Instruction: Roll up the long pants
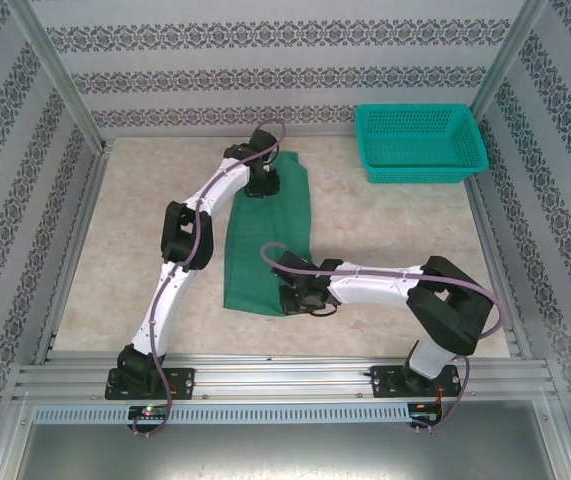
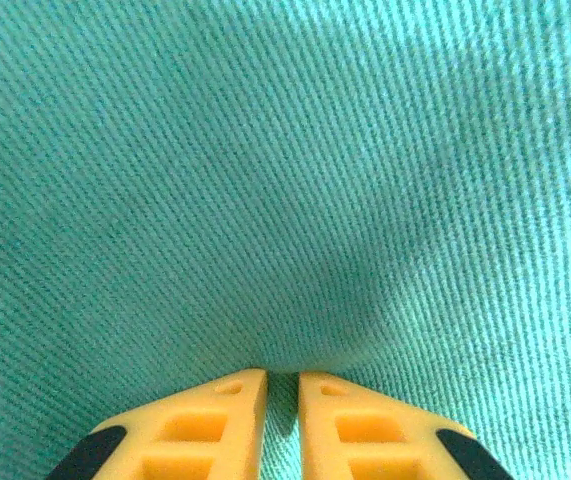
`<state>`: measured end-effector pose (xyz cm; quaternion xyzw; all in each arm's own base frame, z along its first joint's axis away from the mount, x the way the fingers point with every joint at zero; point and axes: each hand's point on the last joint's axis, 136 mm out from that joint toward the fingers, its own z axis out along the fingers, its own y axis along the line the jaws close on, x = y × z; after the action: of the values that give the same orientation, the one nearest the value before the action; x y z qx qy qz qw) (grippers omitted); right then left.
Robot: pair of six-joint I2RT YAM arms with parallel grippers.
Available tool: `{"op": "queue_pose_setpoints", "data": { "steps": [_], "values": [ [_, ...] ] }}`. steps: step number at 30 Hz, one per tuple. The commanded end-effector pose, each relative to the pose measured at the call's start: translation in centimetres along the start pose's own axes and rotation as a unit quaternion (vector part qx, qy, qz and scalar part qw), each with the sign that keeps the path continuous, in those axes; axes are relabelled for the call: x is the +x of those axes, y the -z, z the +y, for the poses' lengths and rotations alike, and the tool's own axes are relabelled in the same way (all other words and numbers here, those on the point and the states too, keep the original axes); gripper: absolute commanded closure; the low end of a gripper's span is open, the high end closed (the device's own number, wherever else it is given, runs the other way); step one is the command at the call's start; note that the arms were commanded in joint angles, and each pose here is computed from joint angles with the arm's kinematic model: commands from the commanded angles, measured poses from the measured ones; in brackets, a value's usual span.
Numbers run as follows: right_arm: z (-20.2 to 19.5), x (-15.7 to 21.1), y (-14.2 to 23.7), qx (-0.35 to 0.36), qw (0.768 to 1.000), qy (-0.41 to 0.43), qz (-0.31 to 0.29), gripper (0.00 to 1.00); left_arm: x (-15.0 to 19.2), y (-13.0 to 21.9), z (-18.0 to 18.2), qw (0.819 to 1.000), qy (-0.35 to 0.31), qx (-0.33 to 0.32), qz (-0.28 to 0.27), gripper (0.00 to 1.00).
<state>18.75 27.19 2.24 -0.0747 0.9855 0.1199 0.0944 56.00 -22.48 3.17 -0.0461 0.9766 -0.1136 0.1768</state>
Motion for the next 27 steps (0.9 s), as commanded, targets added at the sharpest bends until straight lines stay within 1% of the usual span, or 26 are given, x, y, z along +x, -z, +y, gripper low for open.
{"op": "queue_pose_setpoints", "data": {
  "steps": [1,2,4,5,6,7,9,10,11,12,13,15,16,17,18,19,21,24,25,27],
  "values": [
    [-4.1,-0.4,4.3,0.093,0.994,0.0,-0.048,0.02,-0.5,3.1,5.7,0.994,0.002,-0.105,-0.019,0.76],
    [-4.3,-1.0,5.4,0.088,0.994,-0.006,-0.069,0.02,-0.9,4.6,6.0,0.993,-0.002,-0.114,-0.039,0.69],
    [-3.6,-2.2,7.1,0.034,0.994,-0.017,-0.1,0.02,-2.5,9.6,6.3,0.987,-0.005,-0.124,-0.105,0.46],
    [-3.4,-2.6,7.6,0.011,0.994,-0.026,-0.108,0.02,-3.0,11.8,6.1,0.984,-0.008,-0.119,-0.131,0.31],
    [-3.6,-3.0,7.7,-0.007,0.992,-0.043,-0.118,0.02,-3.2,13.7,5.7,0.983,-0.015,-0.105,-0.152,0.03],
    [-4.1,-3.4,7.8,-0.014,0.99,-0.067,-0.122,0.02,-3.3,15.5,5.4,0.981,-0.016,-0.095,-0.169,0.0],
    [-5.7,-3.7,7.3,-0.013,0.986,-0.111,-0.123,0.02,-2.7,17.9,4.6,0.982,-0.027,-0.061,-0.178,0.0],
    [-6.4,-3.8,6.7,-0.022,0.984,-0.133,-0.119,0.02,-2.2,18.9,4.3,0.982,-0.029,-0.048,-0.178,0.0],
    [-6.5,-4.1,6.1,-0.047,0.981,-0.148,-0.115,0.02,-1.8,19.6,4.1,0.983,-0.035,-0.037,-0.179,0.0],
    [-6.5,-4.4,5.3,-0.066,0.978,-0.163,-0.108,0.02,-1.3,20.6,4.5,0.981,-0.025,-0.045,-0.188,0.0],
    [-6.9,-4.4,4.6,-0.066,0.978,-0.175,-0.095,0.02,-0.9,21.3,4.5,0.978,-0.027,-0.035,-0.205,0.0],
    [-7.1,-4.6,3.7,-0.055,0.981,-0.173,-0.069,0.02,0.8,21.4,4.6,0.97,-0.042,-0.003,-0.24,0.0],
    [-6.8,-5.1,3.6,-0.056,0.984,-0.153,-0.074,0.02,1.6,21.6,5.3,0.967,-0.025,-0.001,-0.252,0.0],
    [-6.6,-5.4,3.7,-0.053,0.986,-0.137,-0.083,0.02,2.4,21.7,6.1,0.973,-0.003,0.001,-0.232,0.0],
    [-6.8,-5.7,3.9,-0.044,0.986,-0.132,-0.094,0.02,3.9,21.5,7.4,0.983,0.02,-0.02,-0.184,0.0],
    [-6.8,-6.0,4.1,-0.045,0.985,-0.13,-0.1,0.02,5.4,21.3,7.7,0.987,0.006,-0.024,-0.157,0.0],
    [-7.4,-6.5,4.6,-0.028,0.985,-0.131,-0.111,0.02,7.7,21.4,7.4,0.99,-0.023,-0.013,-0.141,0.0],
    [-8.7,-6.3,4.7,0.01,0.986,-0.132,-0.097,0.02,11.1,21.9,6.5,0.991,-0.049,0.016,-0.12,0.01],
    [-9.1,-6.1,4.5,0.014,0.986,-0.138,-0.093,0.02,12.7,21.8,5.8,0.992,-0.072,0.014,-0.108,0.02],
    [-9.8,-5.9,4.0,0.014,0.984,-0.156,-0.085,0.02,15.6,21.7,5.0,0.989,-0.121,-0.017,-0.086,0.03]
  ]
}}
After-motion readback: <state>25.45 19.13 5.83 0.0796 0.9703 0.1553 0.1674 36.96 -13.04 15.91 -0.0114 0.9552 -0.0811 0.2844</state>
